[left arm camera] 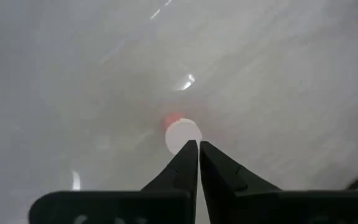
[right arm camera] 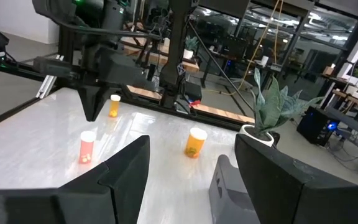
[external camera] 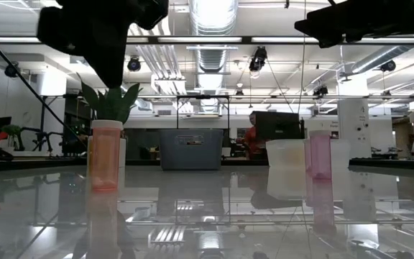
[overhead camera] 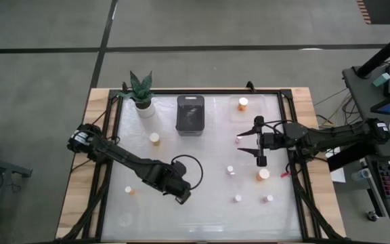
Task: Pick and place medicine bottles into bin by pill shape (circle, oval)
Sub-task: Put the small pink pill bottle into the black bin
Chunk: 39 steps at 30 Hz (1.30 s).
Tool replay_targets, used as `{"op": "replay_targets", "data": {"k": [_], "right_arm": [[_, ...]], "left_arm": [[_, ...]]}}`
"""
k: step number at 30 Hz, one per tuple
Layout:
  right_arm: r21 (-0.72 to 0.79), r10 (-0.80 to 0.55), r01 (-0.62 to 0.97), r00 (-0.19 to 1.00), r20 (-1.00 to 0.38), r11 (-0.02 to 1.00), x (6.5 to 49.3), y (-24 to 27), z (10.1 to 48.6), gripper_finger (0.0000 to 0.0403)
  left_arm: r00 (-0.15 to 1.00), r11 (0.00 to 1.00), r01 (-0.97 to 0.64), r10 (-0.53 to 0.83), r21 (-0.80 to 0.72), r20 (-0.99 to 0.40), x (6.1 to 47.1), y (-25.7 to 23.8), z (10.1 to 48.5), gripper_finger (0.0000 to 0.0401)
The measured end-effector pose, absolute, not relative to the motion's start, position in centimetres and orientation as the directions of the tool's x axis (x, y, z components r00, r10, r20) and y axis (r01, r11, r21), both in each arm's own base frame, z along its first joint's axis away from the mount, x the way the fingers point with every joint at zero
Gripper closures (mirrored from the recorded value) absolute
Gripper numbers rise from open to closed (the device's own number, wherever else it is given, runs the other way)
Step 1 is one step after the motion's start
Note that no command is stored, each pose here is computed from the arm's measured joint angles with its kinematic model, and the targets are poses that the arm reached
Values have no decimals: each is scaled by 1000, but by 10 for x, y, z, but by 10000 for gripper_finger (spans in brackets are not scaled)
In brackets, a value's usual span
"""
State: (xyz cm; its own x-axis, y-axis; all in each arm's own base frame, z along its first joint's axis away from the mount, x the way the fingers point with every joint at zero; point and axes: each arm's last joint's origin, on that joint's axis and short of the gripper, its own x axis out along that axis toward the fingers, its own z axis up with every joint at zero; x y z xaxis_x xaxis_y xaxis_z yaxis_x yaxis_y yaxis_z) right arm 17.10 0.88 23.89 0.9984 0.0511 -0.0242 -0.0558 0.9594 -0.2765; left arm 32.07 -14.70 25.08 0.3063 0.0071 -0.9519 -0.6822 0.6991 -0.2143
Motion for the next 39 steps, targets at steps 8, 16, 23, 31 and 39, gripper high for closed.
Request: {"op": "replay_targets", "data": {"k": [8,16,23,31,39], "right_arm": [[-269,51,-58,998,-32,961,171,9,238,175],[-248,51,-60,998,-42,967,172,9,237,175],[-240,51,-62,997,-53,969,173,9,235,175],[-240,51,-65,997,-65,969,173,9,234,175],[-240,51,-66,996,-67,969,173,9,234,175]], "left_arm": [[293,947,-310,5,-90,-956,310,-164,246,318],[363,956,-291,132,22,-922,309,-166,247,194],[375,964,-265,123,20,-919,310,-168,241,163],[404,962,-272,100,-14,-909,309,-168,218,181],[413,961,-274,96,-22,-906,307,-166,204,199]]}}
